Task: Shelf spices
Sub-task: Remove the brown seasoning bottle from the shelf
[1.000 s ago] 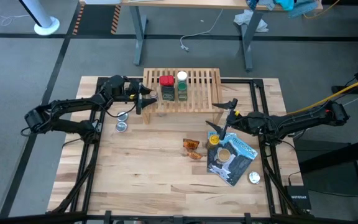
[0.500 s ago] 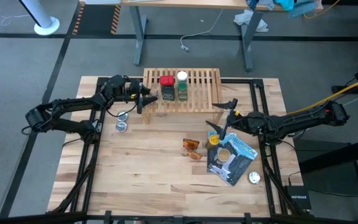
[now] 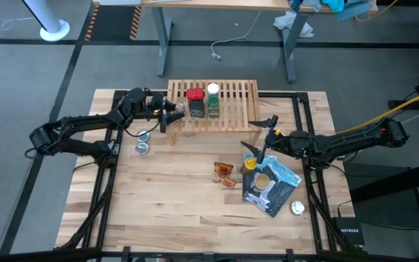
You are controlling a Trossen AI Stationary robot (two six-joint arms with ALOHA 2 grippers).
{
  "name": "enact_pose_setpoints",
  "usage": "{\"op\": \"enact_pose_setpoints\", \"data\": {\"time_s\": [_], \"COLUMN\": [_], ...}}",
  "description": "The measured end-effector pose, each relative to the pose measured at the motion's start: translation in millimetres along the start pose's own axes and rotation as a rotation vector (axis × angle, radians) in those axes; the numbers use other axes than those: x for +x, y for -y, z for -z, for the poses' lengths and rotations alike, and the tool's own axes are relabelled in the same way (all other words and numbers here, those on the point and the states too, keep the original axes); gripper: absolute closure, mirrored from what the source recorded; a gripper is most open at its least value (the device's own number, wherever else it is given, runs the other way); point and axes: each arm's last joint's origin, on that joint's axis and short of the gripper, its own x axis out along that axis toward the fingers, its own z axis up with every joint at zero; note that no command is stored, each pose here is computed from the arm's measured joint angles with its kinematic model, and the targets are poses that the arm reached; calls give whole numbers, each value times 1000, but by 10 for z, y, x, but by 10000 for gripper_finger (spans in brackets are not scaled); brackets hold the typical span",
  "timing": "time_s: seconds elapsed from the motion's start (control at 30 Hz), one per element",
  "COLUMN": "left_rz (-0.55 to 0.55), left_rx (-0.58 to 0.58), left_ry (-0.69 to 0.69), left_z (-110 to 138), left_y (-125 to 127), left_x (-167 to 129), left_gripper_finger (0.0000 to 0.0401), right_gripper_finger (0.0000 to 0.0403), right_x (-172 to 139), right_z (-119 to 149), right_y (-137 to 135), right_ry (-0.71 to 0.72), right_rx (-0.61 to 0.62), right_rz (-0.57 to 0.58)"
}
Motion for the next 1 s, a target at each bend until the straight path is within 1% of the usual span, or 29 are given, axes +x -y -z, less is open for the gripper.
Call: {"op": "enact_pose_setpoints", "data": {"time_s": [0.13, 0.27, 0.53, 0.87, 1.0], "left_rz": [-14, -39, -59, -76, -98], "left_rx": [21, 32, 46, -11, -38], "left_ry": [35, 26, 6, -37, -60], "left_z": [-85, -136, -177, -33, 89], "left_y": [69, 194, 621, 1237, 1494], "left_x": [-64, -152, -282, -272, -245], "left_gripper_finger": [219, 219, 219, 219, 219], "right_gripper_finger": [10, 10, 10, 10, 10], "right_x": [0, 0, 0, 0, 0], "right_z": [0, 0, 0, 0, 0], "right_y": [0, 0, -1, 0, 0], "right_ry": [0, 0, 0, 0, 0], "right_rx": [0, 0, 0, 0, 0], "right_rz": [0, 0, 0, 0, 0]}}
